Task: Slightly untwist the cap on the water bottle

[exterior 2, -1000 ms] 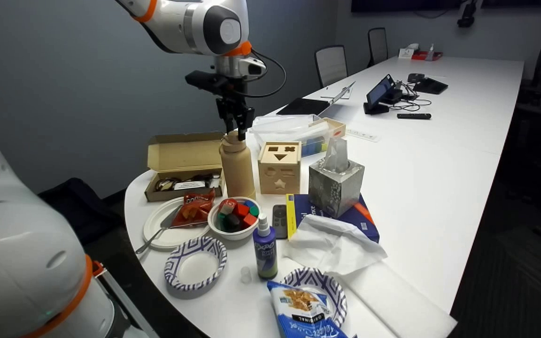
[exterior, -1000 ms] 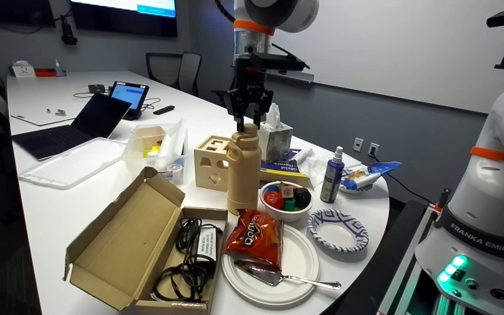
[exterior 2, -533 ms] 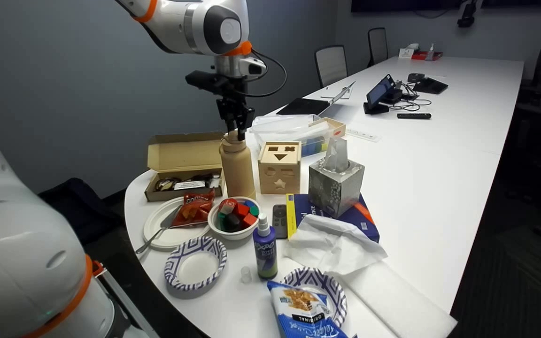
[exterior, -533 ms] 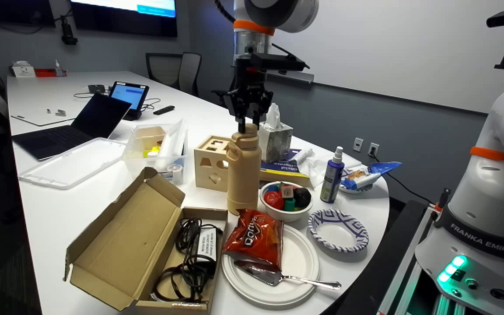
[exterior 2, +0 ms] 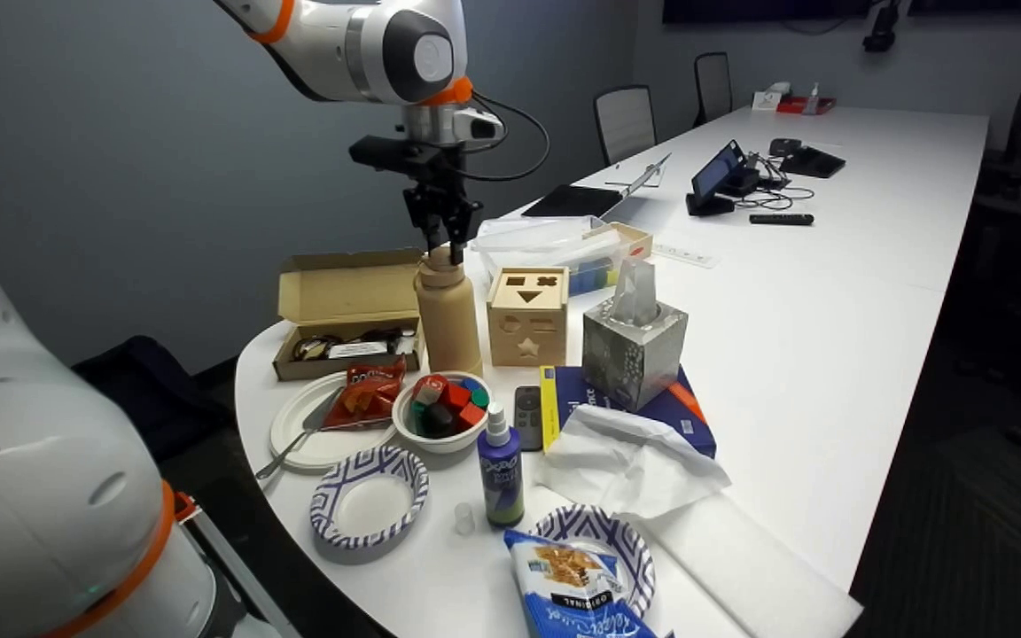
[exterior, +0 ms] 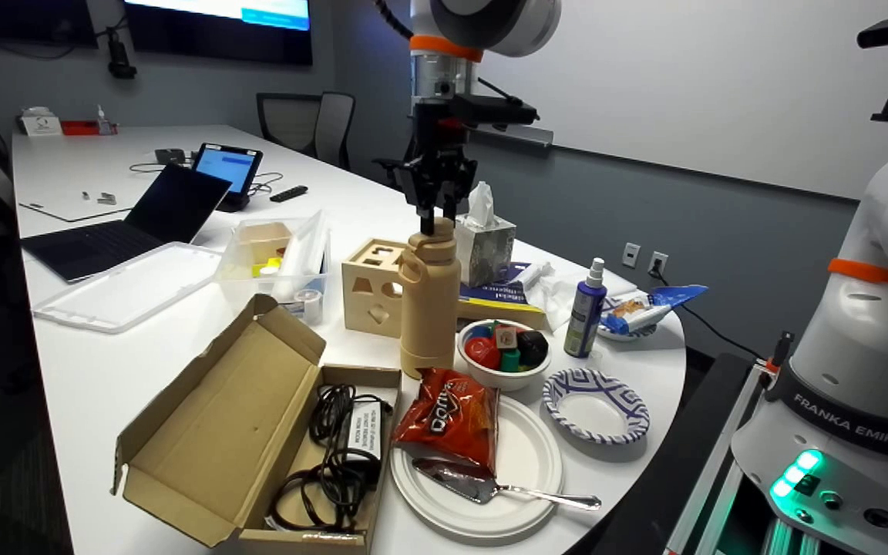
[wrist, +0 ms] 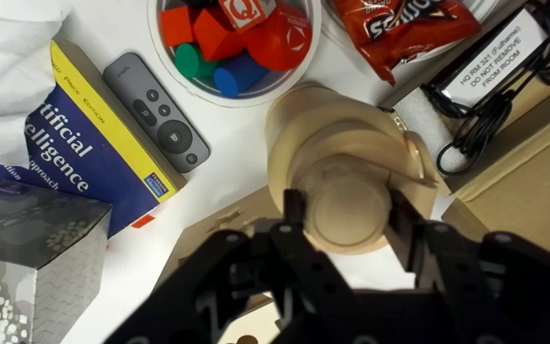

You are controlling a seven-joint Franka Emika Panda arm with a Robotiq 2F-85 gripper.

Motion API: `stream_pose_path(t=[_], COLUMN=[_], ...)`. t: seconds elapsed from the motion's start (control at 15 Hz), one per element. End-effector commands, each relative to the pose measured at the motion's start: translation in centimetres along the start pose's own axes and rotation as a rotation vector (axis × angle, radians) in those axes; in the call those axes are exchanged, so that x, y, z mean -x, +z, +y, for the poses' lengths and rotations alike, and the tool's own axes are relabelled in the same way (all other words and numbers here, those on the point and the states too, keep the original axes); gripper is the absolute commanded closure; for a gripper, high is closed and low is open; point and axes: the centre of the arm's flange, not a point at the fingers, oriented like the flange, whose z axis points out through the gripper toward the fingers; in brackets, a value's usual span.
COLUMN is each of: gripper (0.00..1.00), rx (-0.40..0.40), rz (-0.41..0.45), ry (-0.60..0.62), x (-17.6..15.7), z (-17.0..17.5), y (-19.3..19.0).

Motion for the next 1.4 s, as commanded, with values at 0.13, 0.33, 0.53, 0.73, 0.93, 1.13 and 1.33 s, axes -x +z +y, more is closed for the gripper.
stream_pose_path(t=[0.13,0.33,0.53,0.73,0.93,1.13,1.33], gripper=[0.79,0.79,0.79,0.79,0.79,0.79,0.79], rx=[-0.017,-0.021,-0.027,-0.033,-0.041,-0.034,-0.034], rz=[-0.022,-0.026,-0.029,-0.029,-0.037,-0.046,-0.054], ry=[-0.136,-0.221,-0.313,-0.417,-0.519,-0.628,-0.715], x=[0.27,0.26,0.23,0.3,0.37,0.48,0.51], z=[0.21,0.26,0.24,0.2,0.24,0.24,0.21], y=[0.03,0.08,-0.01,0.08,0.02,-0.11,-0.13])
